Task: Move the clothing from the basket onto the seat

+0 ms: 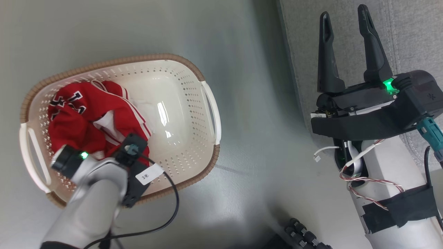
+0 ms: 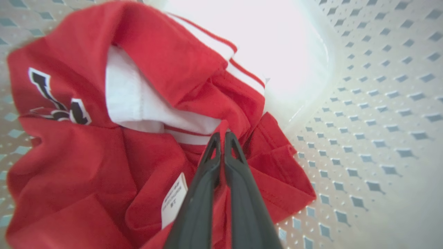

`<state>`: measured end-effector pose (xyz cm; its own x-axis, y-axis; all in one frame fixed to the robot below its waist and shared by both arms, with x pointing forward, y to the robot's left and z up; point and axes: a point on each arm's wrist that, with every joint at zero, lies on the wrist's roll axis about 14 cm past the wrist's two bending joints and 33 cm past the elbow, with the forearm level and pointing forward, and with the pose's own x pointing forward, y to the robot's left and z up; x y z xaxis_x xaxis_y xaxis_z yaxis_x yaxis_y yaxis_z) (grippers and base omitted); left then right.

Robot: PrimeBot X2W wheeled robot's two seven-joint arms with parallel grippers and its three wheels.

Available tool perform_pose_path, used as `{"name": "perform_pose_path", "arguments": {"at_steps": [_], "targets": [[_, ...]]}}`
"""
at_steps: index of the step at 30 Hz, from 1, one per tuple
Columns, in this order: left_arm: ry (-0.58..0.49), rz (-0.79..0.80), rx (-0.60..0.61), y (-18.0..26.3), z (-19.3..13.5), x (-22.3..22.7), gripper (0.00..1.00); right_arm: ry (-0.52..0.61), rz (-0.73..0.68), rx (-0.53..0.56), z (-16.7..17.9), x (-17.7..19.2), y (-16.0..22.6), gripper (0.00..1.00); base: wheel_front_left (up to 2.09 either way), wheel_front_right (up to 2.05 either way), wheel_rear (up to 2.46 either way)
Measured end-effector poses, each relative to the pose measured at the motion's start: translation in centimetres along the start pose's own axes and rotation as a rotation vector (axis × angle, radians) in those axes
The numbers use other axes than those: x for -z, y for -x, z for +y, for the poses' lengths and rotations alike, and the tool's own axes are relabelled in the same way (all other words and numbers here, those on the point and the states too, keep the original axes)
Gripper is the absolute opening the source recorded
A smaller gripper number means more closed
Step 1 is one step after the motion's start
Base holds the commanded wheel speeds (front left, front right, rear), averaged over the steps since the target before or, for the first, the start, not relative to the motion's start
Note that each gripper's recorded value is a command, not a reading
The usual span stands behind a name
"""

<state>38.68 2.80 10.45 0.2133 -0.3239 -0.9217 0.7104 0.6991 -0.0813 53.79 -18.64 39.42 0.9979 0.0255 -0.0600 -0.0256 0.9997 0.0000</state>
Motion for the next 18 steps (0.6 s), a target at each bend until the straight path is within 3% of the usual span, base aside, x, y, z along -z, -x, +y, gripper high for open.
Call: {"name": "perform_pose_path", "arguments": {"at_steps": [11,18], "targets": [[0.236,-0.317,0.013,2.9,0.0,-8.0,0.00,-0.005,-0.024,0.004,-0.1,-1.7,0.3,1.00,0.00,0.00,0.00],[0.319,-0.528,-0.017,6.9,1.9,-12.1,0.00,-0.004,-0.021,0.003,0.1,-2.7,1.4,1.00,0.00,0.00,0.00]]}}
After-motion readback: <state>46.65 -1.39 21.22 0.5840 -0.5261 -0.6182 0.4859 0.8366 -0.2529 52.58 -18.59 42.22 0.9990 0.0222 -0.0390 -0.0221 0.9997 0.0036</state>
